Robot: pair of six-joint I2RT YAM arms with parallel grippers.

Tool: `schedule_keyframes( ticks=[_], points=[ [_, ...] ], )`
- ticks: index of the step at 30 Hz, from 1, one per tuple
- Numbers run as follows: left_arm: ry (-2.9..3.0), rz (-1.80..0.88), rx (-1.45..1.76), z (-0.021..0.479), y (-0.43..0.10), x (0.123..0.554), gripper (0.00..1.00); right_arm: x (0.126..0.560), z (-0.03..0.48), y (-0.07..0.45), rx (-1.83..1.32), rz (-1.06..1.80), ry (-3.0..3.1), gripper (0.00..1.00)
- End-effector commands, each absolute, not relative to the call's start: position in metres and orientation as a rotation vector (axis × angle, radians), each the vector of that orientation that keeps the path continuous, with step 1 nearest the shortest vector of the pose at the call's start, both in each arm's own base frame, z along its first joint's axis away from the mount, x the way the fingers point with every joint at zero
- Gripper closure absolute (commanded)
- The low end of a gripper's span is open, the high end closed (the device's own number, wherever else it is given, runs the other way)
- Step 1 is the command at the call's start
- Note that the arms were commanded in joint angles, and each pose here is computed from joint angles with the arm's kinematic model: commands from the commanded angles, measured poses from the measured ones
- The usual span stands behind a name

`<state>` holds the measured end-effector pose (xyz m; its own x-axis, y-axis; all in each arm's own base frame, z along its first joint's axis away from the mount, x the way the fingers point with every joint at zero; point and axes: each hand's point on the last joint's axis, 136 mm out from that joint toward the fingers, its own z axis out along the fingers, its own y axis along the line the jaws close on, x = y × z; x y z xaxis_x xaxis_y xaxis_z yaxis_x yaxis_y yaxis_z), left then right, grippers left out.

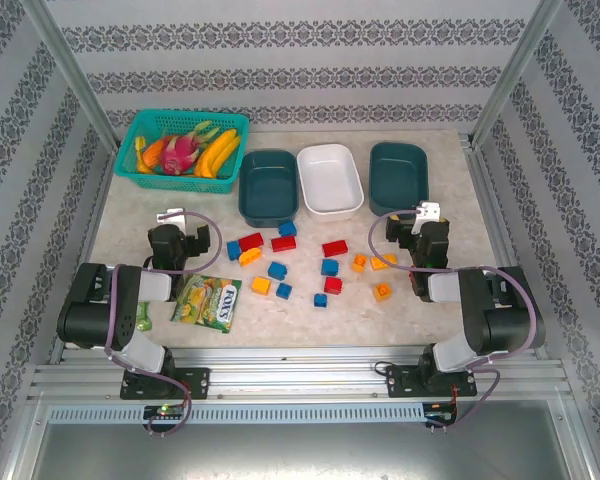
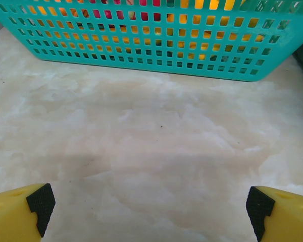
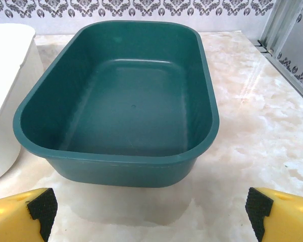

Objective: Sort the legos into containers by color

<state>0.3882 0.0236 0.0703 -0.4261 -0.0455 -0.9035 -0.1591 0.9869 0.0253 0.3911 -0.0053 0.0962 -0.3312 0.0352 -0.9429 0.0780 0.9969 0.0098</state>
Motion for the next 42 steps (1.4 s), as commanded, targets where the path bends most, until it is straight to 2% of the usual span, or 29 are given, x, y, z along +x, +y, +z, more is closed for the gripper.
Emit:
schedule_keyframes(
  ticks=[1,24,30,33,36,38,40,42],
  points=[
    [1.951,0.13,-0.128,0.084,0.024,0.395,0.0,0.397,0.106,-0.003,0.062,-0.032,1.879,0.02],
    [1.94,0.137,-0.142,0.091,0.026,0.393,0.0,0.395,0.112,-0.008,0.092,-0.044,1.853,0.02],
    [1.851,0.231,-0.313,0.147,0.048,0.364,0.0,0.368,0.166,-0.026,0.205,-0.177,1.772,0.02],
    [1.828,0.242,-0.311,0.176,0.047,0.348,0.0,0.363,0.21,-0.021,0.173,-0.22,1.709,0.02],
    [1.773,0.245,-0.312,0.221,0.044,0.333,0.0,0.357,0.275,-0.016,0.183,-0.233,1.651,0.02],
    [1.741,0.209,-0.274,0.258,0.03,0.332,0.0,0.349,0.316,-0.019,0.346,-0.147,1.675,0.02],
    [1.795,0.053,-0.377,0.28,0.018,0.33,0.0,0.335,0.311,-0.015,0.512,0.038,1.904,0.02],
    [1.966,-0.09,-0.541,0.272,0.008,0.319,0.0,0.327,0.292,-0.012,0.663,0.136,2.01,0.02]
  ],
)
